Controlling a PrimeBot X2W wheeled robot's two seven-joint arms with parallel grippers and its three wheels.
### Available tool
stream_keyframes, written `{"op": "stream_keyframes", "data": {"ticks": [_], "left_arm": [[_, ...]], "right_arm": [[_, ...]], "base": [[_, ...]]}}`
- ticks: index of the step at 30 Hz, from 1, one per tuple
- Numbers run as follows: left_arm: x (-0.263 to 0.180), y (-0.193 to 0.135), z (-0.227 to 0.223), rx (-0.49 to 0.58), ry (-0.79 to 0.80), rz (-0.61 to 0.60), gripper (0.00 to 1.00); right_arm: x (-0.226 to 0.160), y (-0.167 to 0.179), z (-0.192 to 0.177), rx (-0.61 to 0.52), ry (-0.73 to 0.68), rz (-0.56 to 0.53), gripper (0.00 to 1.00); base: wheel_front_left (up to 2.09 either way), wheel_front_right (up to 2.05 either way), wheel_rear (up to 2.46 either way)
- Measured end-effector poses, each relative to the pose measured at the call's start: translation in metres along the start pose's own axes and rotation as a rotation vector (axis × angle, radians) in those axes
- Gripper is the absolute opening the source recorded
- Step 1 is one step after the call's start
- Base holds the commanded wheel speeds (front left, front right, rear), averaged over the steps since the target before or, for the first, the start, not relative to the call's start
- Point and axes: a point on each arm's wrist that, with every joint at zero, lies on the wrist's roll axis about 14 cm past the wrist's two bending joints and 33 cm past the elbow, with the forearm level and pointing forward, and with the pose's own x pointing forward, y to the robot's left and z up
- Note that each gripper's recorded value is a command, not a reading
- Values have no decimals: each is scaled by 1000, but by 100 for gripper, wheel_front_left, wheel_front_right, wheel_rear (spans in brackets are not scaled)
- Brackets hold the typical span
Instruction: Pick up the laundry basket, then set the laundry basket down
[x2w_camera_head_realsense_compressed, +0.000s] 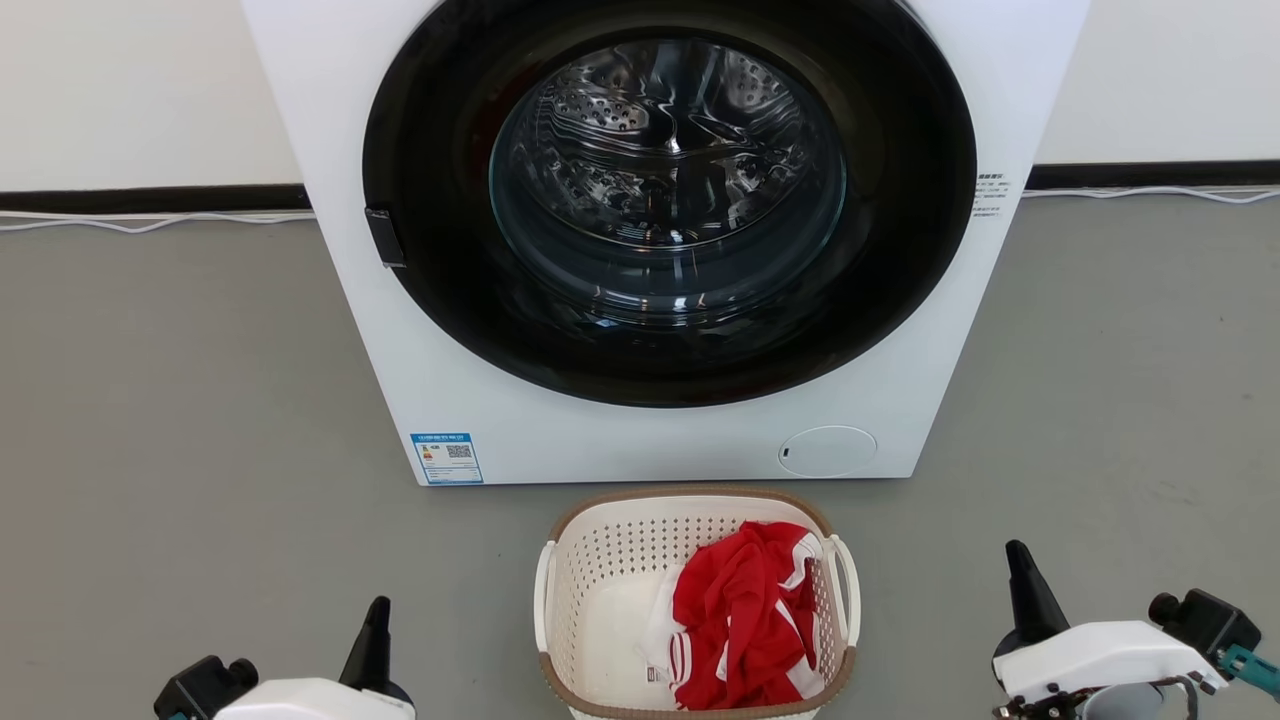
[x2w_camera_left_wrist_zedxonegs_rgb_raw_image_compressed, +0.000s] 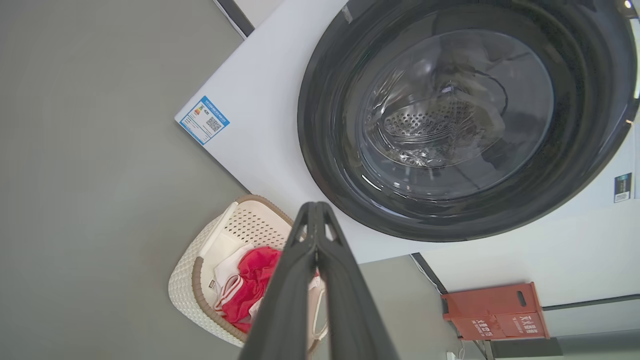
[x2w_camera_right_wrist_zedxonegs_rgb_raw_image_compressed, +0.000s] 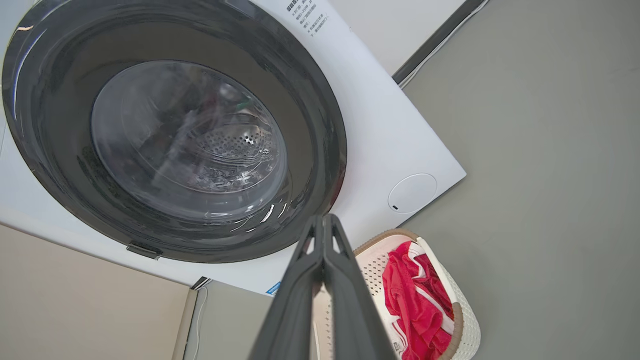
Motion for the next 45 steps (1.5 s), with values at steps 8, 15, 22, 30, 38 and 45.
{"op": "stream_keyframes", "data": {"ticks": [8,15,22,30,38,45], "left_arm": [[2,-4,4,-82,-1,-16,0],[3,-7,7,-155,-1,-29,0],[4,-11,11,-226,-2,-46,0],[5,-14,15,-295,-1,-62,0],[7,-21,21,-378,-3,-88,0],[9,-27,26,-449,-5,-117,0]], "right_arm": [[1,2,7,105,-17,6,0],[2,6,11,193,-23,18,0],[3,9,15,282,-31,28,0],[4,13,20,368,-36,46,0],[5,17,25,471,-41,68,0],[5,21,31,557,-49,92,0]], "base": [[0,0,0],[0,0,0],[0,0,0],[0,0,0],[0,0,0],[0,0,0]]}}
